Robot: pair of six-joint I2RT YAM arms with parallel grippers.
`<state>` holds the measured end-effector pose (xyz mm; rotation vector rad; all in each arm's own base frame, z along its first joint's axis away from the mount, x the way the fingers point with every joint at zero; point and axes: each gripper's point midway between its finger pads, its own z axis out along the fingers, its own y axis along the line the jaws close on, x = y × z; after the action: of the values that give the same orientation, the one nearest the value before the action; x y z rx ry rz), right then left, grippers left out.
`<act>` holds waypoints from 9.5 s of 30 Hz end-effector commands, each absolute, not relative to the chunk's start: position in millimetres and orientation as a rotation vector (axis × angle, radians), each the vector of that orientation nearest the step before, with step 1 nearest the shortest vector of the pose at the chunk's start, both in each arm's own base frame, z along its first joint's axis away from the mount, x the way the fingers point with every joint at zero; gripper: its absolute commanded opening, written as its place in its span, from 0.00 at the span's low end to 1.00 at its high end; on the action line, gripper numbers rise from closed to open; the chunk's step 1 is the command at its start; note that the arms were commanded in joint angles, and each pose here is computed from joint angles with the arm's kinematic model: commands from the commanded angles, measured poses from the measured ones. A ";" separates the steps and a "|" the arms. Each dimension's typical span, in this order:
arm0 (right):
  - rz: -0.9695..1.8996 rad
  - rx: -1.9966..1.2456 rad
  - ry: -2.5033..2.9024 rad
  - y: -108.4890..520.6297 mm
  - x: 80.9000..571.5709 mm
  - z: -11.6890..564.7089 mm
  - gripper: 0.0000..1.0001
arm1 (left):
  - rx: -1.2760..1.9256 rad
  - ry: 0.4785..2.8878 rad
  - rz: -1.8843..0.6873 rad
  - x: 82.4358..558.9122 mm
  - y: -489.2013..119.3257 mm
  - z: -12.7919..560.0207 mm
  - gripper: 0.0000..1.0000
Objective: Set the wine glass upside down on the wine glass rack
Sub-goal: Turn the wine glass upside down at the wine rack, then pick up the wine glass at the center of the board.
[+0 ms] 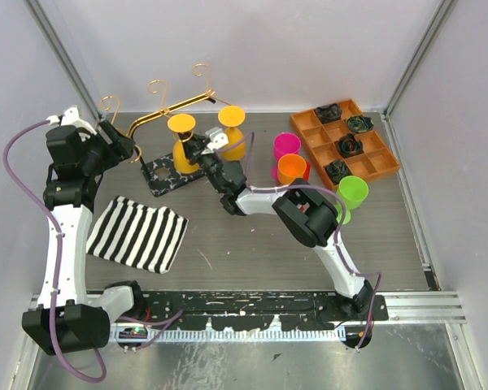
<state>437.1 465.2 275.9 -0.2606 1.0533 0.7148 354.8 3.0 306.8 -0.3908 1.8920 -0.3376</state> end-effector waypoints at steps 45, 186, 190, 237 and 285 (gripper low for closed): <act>0.714 -0.519 0.834 465.8 361.6 321.8 0.04 | -0.370 1.864 -0.385 357.8 1.0 310.0 0.78; 0.163 0.343 2.285 111.5 283.9 85.0 0.51 | -0.027 1.975 -0.338 195.4 -60.9 255.1 0.99; 0.191 0.349 2.308 111.5 272.9 82.1 0.50 | -0.026 1.976 -0.339 195.3 -61.2 254.8 0.99; 0.380 0.352 2.383 138.6 251.1 62.8 0.56 | -0.028 1.977 -0.340 195.8 -61.3 254.4 0.99; 0.413 0.427 2.380 140.2 248.4 45.5 0.36 | -0.023 1.986 -0.343 196.6 -62.5 252.6 0.99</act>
<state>237.4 135.8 32.1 0.4184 2.4497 0.3742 195.7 -59.9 258.0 -0.0382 1.9718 -0.3362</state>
